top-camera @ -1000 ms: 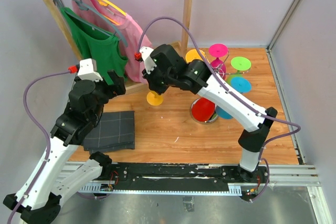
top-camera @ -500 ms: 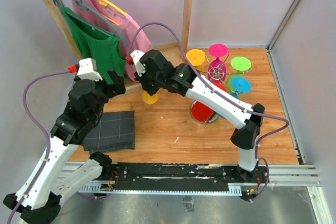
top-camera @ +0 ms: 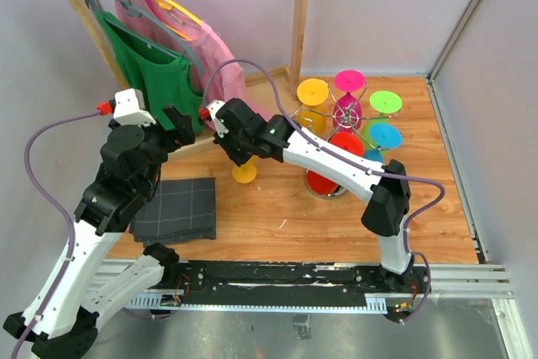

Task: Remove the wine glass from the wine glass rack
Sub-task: Place the wine glass at the center of the board.

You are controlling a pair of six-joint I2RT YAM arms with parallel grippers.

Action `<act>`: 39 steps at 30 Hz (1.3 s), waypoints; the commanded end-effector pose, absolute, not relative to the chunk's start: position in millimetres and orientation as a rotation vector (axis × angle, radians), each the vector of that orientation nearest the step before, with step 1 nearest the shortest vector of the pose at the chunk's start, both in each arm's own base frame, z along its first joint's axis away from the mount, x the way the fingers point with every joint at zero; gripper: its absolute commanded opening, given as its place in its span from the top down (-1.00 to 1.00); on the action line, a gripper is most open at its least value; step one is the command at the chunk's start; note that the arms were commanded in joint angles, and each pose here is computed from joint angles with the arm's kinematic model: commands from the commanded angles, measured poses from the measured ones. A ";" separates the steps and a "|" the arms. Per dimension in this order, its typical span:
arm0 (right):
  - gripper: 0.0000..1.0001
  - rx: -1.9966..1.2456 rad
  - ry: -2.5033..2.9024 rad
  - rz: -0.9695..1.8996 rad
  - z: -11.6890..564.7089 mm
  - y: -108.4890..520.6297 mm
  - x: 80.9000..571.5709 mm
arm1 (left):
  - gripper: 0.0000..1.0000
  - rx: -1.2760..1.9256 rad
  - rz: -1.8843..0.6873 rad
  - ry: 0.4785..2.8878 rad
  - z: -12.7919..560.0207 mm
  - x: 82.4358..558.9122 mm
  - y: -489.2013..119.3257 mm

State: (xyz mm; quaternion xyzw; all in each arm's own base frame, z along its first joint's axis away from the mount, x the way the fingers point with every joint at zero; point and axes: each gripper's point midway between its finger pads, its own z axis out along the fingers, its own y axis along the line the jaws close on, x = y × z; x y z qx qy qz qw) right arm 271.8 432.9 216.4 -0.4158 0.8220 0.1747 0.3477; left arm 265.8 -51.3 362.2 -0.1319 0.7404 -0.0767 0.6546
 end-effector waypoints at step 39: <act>-0.31 -0.983 2.078 0.442 241.8 455.2 294.1 | -0.98 -0.331 -0.210 1.592 394.6 263.6 -46.6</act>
